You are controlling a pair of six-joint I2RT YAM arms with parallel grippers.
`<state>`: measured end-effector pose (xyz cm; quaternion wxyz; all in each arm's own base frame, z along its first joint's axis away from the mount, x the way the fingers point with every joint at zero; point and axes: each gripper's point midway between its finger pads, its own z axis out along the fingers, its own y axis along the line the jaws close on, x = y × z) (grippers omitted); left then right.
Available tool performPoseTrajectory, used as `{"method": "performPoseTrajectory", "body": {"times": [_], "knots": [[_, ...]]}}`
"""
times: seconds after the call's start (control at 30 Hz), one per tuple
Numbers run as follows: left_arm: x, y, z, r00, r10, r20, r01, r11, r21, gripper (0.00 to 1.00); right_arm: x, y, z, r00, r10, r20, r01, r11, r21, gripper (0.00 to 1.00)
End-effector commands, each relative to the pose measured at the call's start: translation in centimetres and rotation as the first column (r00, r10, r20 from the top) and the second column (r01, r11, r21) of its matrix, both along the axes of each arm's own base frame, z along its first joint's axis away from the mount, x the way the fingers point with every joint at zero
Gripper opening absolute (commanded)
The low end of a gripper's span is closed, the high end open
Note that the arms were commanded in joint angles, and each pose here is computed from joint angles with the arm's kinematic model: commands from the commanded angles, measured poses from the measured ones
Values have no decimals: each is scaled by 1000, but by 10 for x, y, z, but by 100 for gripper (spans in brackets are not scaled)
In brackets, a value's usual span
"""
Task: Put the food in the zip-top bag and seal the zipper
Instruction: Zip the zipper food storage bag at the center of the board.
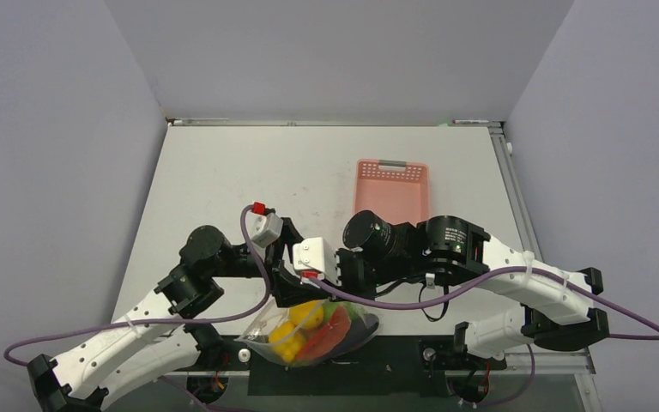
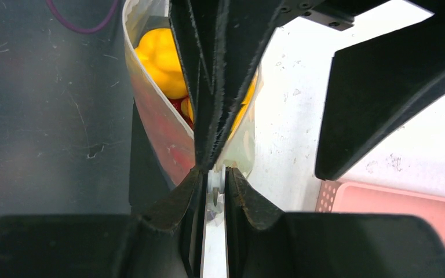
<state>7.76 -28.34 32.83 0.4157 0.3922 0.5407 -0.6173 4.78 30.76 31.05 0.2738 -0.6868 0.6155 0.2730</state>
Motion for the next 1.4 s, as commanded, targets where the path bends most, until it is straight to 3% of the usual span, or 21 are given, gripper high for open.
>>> {"method": "performPoseTrajectory", "body": {"times": [0.0, 0.83, 1.2, 1.37], "knots": [[-8, -2, 0, 999, 1, 52, -2, 1000, 24, 70, 6, 10, 29, 998, -65, 18, 63, 994, 87, 5], [-9, 12, -14, 992, 87, 91, -101, 981, 167, 68, 22, 18, 37, 967, -254, 1, 252, 961, 111, 6], [-10, 13, -24, 991, 86, 98, -105, 974, 201, 63, 26, 22, 59, 947, -318, -37, 319, 929, 186, 5], [-7, 13, -26, 989, 101, 105, -121, 970, 211, 51, 26, 22, 59, 945, -325, -43, 328, 927, 185, 5]]}}
